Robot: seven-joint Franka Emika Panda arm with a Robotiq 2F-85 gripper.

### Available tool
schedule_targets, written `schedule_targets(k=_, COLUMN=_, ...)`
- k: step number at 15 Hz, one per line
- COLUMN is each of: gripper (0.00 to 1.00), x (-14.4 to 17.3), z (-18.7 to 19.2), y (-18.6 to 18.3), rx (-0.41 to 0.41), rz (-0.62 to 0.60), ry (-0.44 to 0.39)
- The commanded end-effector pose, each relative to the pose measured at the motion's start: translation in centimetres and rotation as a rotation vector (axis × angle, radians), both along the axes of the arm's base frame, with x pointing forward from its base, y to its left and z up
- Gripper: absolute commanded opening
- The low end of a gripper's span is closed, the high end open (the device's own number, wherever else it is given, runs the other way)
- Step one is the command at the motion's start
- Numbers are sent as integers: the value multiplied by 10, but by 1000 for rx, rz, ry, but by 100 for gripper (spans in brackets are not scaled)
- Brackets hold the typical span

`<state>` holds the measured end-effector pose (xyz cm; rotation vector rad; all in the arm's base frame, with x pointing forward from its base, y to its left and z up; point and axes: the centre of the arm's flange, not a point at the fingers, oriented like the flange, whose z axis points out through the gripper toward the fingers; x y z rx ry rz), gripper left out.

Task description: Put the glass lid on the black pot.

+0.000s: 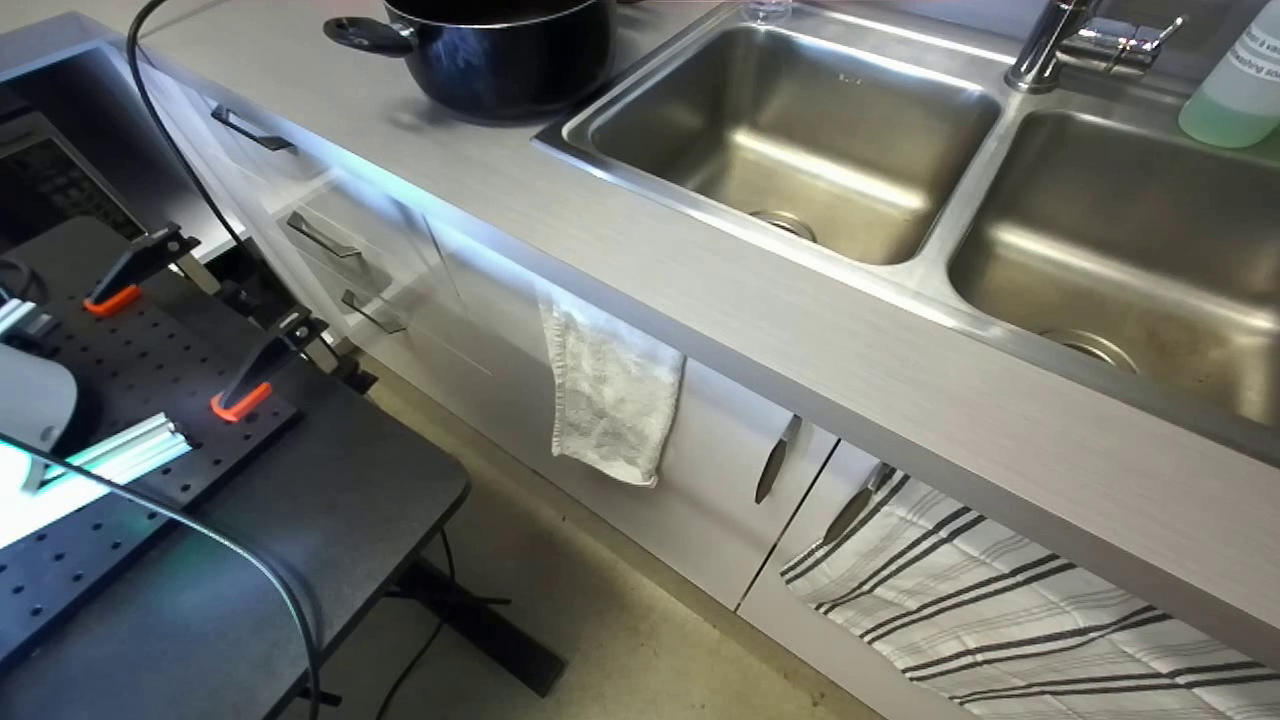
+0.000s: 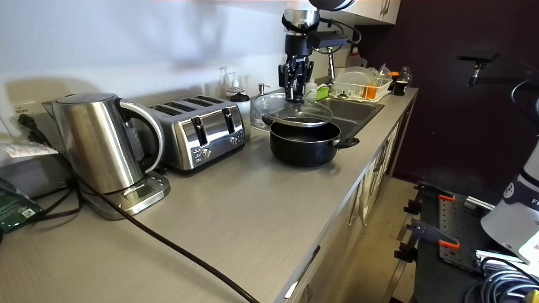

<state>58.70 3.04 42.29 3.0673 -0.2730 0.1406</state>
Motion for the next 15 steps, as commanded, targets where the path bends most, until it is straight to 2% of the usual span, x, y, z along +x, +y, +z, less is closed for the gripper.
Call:
schedule_targets(k=1, gripper=26, x=14, z=5, y=-21, rx=-20, rz=-102, ry=-11)
schedule_targets(k=8, gripper=26, x=38, z=-26, y=-46, rx=-32, rz=-239, ry=34)
schedule_targets(k=15, gripper=26, x=42, z=-40, y=-52, rx=-26, rz=-287, ry=60)
